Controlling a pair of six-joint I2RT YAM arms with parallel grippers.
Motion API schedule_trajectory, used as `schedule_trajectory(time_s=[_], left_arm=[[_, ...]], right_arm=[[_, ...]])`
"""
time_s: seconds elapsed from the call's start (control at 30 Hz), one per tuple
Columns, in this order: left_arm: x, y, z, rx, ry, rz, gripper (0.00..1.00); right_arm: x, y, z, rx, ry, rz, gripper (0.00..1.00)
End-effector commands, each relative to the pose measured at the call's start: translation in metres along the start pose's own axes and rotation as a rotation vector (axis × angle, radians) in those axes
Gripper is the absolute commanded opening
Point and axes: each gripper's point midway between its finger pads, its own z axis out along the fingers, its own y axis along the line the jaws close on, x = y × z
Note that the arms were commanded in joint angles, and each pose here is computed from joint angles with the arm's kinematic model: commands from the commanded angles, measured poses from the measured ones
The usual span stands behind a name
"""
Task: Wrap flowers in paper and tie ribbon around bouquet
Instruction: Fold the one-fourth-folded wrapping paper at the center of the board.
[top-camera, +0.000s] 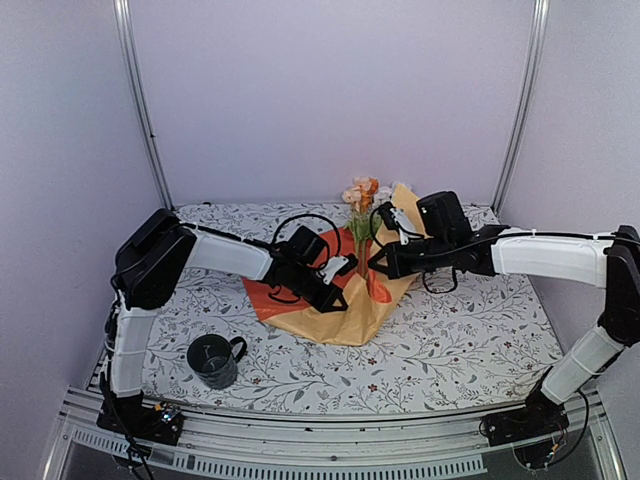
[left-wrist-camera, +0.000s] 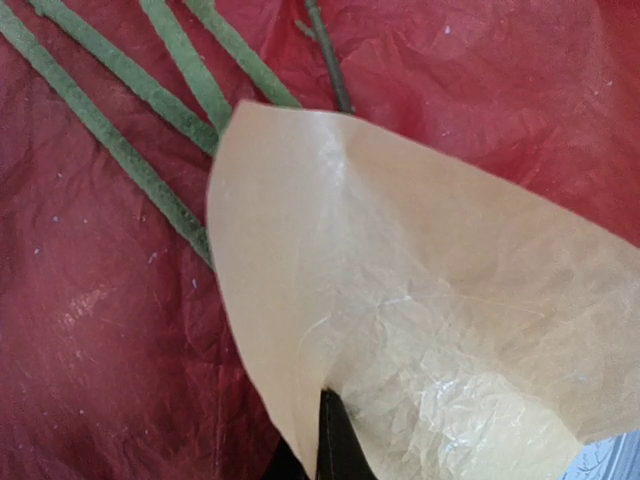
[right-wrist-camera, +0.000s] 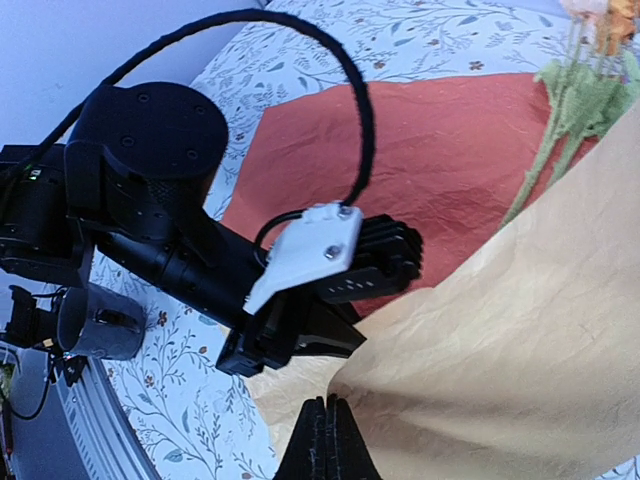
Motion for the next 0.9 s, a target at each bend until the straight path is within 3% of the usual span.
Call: schedule_trajectory(time_s=[0.0,0.17,0.53,0.73,0.87], left_arm=[[0.013,-0.001,0.017,0.036,0.022,-0.011,0.0],[0.013,0.001,0.022,0.057,0.004,-0.038,0.0],[0.007,0.009,0.015,0.134,-0.101,-0.176,0.02],[0.004,0.011,0.007,0.145,-0.118,-0.239,0.12],[-0.004,0.016,-0.002,0.126,-0.137,-0.271,0.25]], right_arm=[[-0.006,0.029,0.033,-0.143,0.029,-0.05,0.0],[-0.016,0.025,0.063,-0.159,0.016,0.046,0.0],[0.022,-0.015,0.115,-0.059,0.074,0.274,0.0],[0.03,-0.036,0.121,0.025,0.075,0.328,0.0],[0.042,-0.043,0.133,0.025,0.129,0.344,0.0]])
